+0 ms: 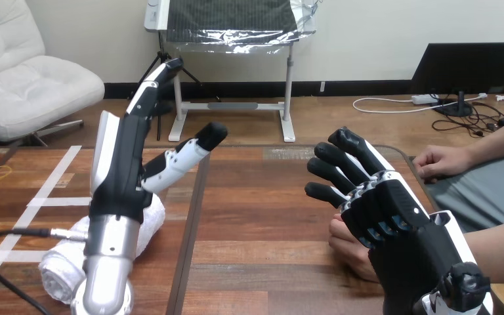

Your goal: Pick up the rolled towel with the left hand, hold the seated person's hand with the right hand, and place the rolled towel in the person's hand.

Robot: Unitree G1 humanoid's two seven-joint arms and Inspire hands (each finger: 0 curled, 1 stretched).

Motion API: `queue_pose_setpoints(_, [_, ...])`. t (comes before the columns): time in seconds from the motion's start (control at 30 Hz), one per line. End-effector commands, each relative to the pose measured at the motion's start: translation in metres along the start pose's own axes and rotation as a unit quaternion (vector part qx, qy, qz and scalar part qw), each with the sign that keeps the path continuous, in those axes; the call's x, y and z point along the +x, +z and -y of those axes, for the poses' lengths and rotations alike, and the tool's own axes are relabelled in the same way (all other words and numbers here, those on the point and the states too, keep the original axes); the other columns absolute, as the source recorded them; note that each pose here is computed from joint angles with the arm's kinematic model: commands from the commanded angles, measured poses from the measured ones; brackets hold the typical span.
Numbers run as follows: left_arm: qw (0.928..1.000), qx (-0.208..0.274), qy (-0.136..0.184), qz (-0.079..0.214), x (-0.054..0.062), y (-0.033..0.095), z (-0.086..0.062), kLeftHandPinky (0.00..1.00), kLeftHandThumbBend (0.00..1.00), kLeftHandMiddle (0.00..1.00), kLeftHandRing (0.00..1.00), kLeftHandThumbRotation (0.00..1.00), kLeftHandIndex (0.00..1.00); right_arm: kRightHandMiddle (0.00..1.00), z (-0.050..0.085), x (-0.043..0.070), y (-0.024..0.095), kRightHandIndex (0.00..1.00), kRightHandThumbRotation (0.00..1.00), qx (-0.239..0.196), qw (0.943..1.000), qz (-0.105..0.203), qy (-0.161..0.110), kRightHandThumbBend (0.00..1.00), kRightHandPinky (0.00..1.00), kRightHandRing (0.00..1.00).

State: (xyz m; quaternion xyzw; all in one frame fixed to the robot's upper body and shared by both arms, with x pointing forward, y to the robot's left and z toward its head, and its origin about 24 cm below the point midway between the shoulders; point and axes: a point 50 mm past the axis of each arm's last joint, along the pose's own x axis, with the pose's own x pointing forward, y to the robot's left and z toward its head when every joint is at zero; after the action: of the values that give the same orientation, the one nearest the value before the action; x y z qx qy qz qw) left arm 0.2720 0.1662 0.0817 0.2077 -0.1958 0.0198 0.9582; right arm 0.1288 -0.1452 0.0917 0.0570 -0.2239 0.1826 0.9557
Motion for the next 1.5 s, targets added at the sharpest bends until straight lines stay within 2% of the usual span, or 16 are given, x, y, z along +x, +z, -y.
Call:
queue_pose_setpoints(0.0, [0.9994, 0.034, 0.006, -0.003, 0.018, 0.0, -0.004, 0.76, 0.88, 0.92, 0.89, 0.57, 0.89, 0.9, 0.003, 0.005, 0.003, 0.92, 1.0, -0.006, 0.9997, 0.025, 0.001, 0.94, 0.84, 0.89])
queue_pose_setpoints(0.47, [0.9928, 0.099, 0.003, -0.068, 0.027, -0.018, 0.0, 0.76, 0.86, 0.95, 0.91, 0.52, 0.94, 0.9, 0.003, 0.005, 0.003, 0.92, 1.0, -0.005, 0.9997, 0.024, 0.0, 0.94, 0.84, 0.89])
queue_pose_setpoints(0.97, [0.9843, 0.145, -0.003, -0.101, 0.035, -0.035, 0.005, 0.71, 0.86, 0.96, 0.91, 0.52, 0.96, 0.89, 0.003, 0.006, 0.002, 0.91, 1.0, -0.008, 0.9996, 0.028, -0.001, 0.94, 0.83, 0.88])
queue_pose_setpoints(1.47, [0.973, 0.189, -0.005, -0.132, 0.043, -0.049, 0.005, 0.76, 0.88, 0.96, 0.94, 0.56, 0.96, 0.87, 0.003, 0.006, 0.002, 0.9, 1.0, -0.01, 0.9995, 0.03, -0.004, 0.95, 0.82, 0.87])
